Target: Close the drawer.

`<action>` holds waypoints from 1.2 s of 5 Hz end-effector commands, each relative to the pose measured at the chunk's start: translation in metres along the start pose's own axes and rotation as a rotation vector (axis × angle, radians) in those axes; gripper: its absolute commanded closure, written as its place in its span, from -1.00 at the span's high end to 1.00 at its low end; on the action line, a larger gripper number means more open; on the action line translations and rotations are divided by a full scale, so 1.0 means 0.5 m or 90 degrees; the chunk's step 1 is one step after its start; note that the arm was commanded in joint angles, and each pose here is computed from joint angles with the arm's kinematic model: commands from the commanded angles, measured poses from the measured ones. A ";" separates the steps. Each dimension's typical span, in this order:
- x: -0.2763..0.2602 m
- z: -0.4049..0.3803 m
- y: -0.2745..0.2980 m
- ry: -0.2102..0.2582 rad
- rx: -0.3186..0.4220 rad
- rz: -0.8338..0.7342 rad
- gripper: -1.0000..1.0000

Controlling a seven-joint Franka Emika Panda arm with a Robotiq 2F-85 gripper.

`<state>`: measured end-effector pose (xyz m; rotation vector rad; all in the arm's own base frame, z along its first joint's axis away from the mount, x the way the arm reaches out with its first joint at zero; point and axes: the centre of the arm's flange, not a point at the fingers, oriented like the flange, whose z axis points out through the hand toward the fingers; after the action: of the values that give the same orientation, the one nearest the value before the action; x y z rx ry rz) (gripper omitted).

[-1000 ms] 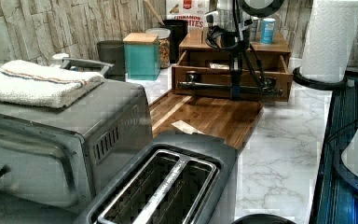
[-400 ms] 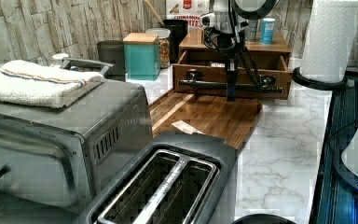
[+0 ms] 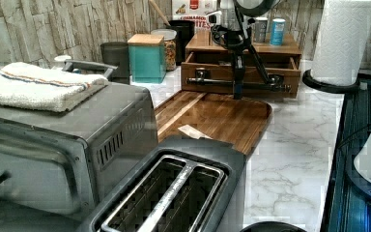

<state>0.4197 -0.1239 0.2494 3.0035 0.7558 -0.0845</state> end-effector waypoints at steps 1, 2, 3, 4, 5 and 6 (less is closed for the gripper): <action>-0.064 -0.183 0.465 0.129 -0.242 0.042 -1.00; -0.053 -0.200 0.501 0.085 -0.257 0.086 -1.00; -0.052 -0.223 0.468 0.068 -0.255 0.136 -1.00; -0.052 -0.223 0.468 0.068 -0.256 0.136 -1.00; -0.052 -0.223 0.468 0.068 -0.255 0.136 -1.00; -0.052 -0.223 0.468 0.068 -0.256 0.135 -1.00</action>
<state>0.4907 -0.2118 0.2390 2.8664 0.7225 -0.0967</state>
